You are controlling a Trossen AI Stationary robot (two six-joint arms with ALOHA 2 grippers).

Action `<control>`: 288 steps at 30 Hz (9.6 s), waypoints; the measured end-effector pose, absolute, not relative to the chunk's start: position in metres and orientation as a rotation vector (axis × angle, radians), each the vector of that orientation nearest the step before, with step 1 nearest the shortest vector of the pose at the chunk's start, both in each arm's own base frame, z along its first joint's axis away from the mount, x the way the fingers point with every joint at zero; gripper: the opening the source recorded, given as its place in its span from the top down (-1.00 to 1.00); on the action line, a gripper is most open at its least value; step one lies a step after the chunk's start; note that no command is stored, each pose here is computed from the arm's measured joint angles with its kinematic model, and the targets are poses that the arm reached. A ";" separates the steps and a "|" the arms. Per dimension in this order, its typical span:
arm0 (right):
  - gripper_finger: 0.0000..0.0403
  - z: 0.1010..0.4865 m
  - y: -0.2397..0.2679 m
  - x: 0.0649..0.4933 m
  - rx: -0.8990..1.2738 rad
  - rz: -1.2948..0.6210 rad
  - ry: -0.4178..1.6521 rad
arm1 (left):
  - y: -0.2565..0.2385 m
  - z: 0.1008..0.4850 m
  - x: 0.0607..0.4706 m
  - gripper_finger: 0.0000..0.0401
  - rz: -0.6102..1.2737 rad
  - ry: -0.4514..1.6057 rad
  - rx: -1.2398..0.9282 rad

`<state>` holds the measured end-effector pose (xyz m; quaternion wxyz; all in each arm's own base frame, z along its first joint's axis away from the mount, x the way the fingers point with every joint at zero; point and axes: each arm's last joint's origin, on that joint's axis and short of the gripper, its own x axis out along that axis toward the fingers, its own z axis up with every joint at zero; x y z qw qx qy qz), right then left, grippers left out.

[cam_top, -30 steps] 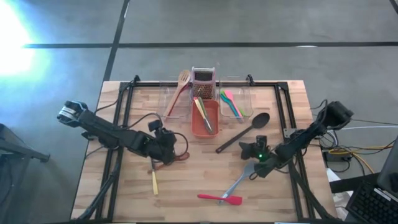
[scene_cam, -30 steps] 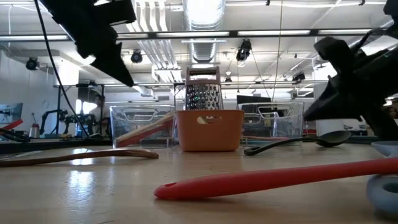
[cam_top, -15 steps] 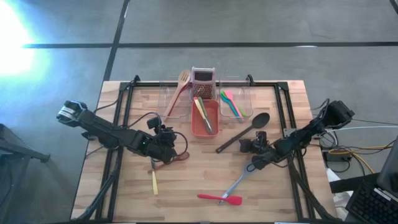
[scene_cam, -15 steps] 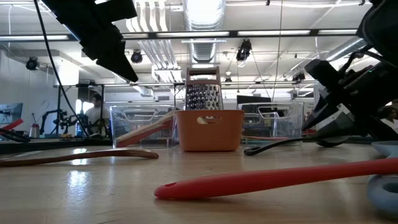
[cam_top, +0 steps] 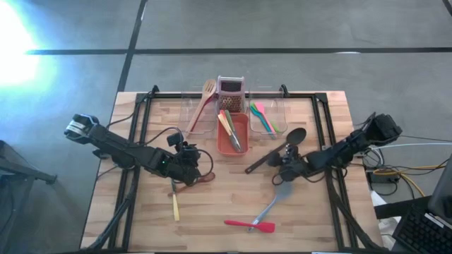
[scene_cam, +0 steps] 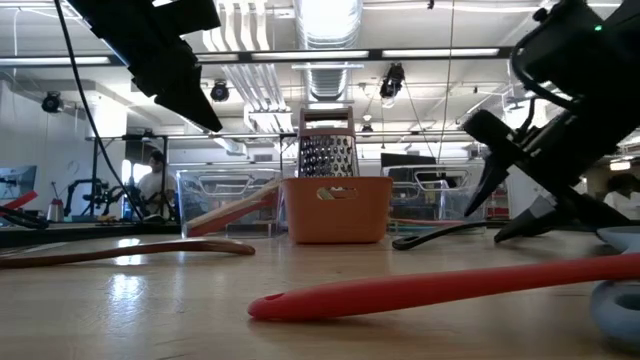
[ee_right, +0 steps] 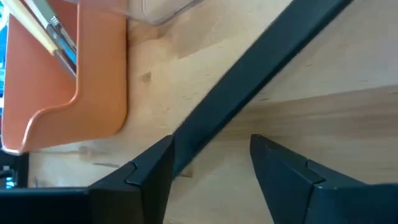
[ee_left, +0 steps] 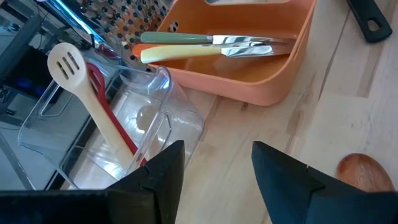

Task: Pick & Place Kitchen Items
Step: Put the black serving spoon into the left transparent bin, then put the red spatula into the right transparent bin

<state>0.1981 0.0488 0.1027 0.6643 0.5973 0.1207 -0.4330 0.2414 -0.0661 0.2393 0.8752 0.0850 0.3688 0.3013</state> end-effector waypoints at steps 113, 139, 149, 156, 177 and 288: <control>0.95 0.294 0.152 0.259 -0.038 -0.322 0.060 | -0.028 0.286 0.286 0.09 -0.200 -0.230 -0.146; 0.95 0.297 0.147 0.272 -0.037 -0.292 0.062 | -0.039 0.313 0.341 0.11 -0.440 -0.364 -0.051; 0.95 0.294 0.148 0.272 -0.043 -0.287 0.077 | -0.042 0.321 0.361 0.33 -0.486 -0.374 -0.048; 0.95 0.293 0.148 0.272 -0.043 -0.285 0.081 | -0.042 0.325 0.356 0.90 -0.490 -0.378 -0.032; 0.57 0.300 0.156 0.230 -0.011 -0.293 0.184 | -0.042 0.329 0.345 0.90 -0.507 -0.197 -0.068; 0.54 0.274 0.138 0.200 0.137 -0.509 0.292 | 0.245 0.316 0.217 0.35 0.492 0.736 -0.767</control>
